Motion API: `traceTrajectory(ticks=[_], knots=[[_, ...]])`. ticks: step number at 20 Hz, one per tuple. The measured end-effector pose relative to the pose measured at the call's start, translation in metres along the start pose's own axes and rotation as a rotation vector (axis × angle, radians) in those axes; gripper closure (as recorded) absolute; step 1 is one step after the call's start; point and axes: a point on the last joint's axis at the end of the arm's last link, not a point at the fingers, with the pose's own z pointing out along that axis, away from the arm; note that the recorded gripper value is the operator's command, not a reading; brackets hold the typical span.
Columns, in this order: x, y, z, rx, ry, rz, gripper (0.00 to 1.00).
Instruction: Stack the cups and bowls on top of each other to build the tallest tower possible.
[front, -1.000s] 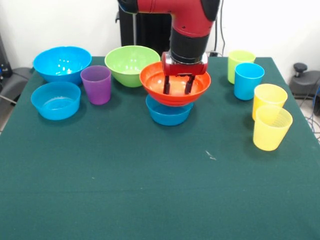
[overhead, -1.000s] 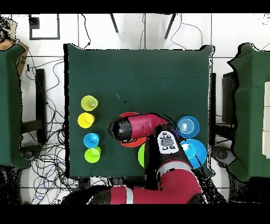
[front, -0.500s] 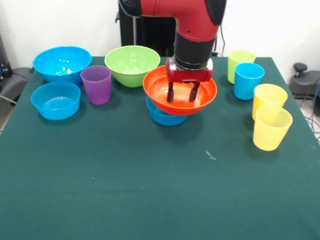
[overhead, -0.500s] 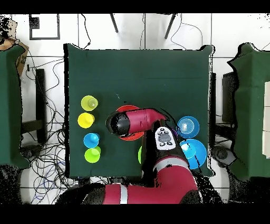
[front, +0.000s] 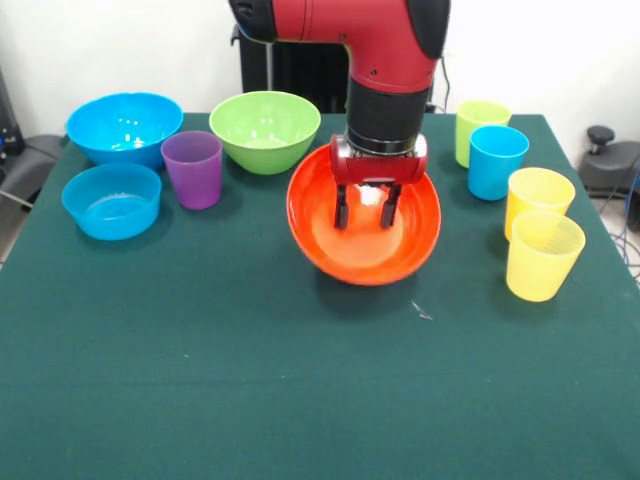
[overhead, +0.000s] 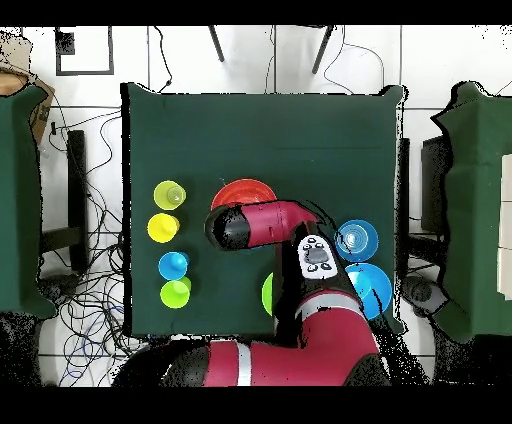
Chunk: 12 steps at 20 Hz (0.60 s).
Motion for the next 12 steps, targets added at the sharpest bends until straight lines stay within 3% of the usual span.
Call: traceTrajectory(ticks=[4, 12], knots=[[0.002, -0.004, 0.012, -0.013, -0.033, -0.011, 0.00], [0.002, -0.010, 0.017, -0.025, -0.043, -0.010, 0.00]])
